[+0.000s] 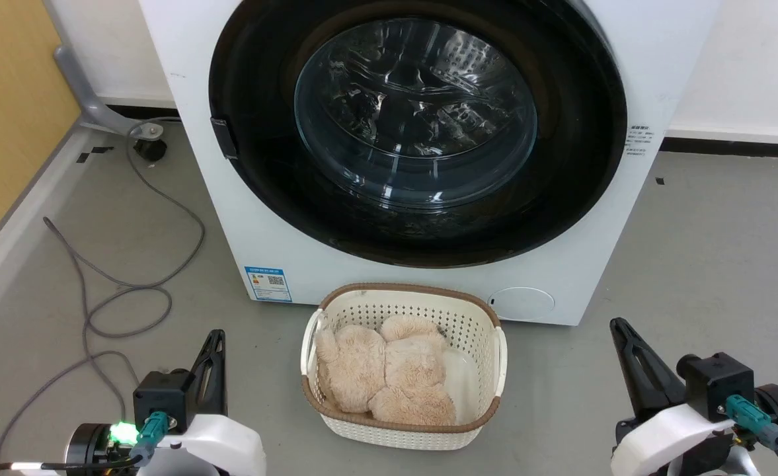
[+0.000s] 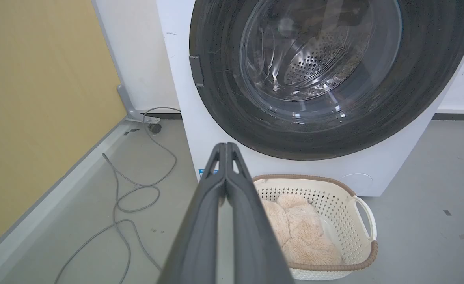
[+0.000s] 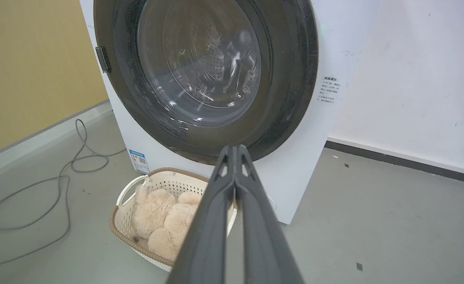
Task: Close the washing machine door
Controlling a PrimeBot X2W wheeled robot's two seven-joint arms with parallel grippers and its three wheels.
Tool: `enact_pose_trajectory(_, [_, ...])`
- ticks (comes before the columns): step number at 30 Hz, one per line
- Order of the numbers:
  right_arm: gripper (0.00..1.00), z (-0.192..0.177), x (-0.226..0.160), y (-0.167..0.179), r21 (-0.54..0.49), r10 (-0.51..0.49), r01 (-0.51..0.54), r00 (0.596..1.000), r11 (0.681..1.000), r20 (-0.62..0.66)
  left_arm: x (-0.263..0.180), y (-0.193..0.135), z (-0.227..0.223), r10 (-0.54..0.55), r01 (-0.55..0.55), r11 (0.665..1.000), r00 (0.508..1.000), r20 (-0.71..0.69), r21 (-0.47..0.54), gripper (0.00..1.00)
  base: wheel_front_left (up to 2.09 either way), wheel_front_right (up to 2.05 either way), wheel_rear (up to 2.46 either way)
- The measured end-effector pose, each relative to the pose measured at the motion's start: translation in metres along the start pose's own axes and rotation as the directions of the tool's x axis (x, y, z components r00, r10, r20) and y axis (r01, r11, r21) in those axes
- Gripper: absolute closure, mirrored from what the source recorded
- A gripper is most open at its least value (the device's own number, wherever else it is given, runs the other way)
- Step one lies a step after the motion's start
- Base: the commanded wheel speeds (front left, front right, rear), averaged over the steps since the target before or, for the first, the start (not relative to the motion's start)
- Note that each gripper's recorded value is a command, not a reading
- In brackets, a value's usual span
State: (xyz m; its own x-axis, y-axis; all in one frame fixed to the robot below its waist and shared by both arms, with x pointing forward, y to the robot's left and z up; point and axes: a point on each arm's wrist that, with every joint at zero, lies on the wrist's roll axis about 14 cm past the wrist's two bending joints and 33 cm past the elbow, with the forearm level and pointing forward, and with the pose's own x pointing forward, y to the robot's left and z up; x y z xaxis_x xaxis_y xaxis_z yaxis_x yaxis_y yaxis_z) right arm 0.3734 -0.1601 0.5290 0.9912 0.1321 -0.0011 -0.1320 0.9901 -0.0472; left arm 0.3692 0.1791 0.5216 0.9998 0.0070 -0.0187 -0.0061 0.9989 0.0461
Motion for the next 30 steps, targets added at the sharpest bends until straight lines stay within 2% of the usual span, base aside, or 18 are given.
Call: enact_pose_trajectory(30, [1.00, 0.0000, 0.0000, 0.0000, 0.000, 0.000, 0.000, 1.000, 1.000, 0.000, 0.0000, 0.0000, 0.0000, 0.000, 0.000, 1.000, 1.000, 0.000, 0.000, 1.00, 0.00, 0.00, 0.00])
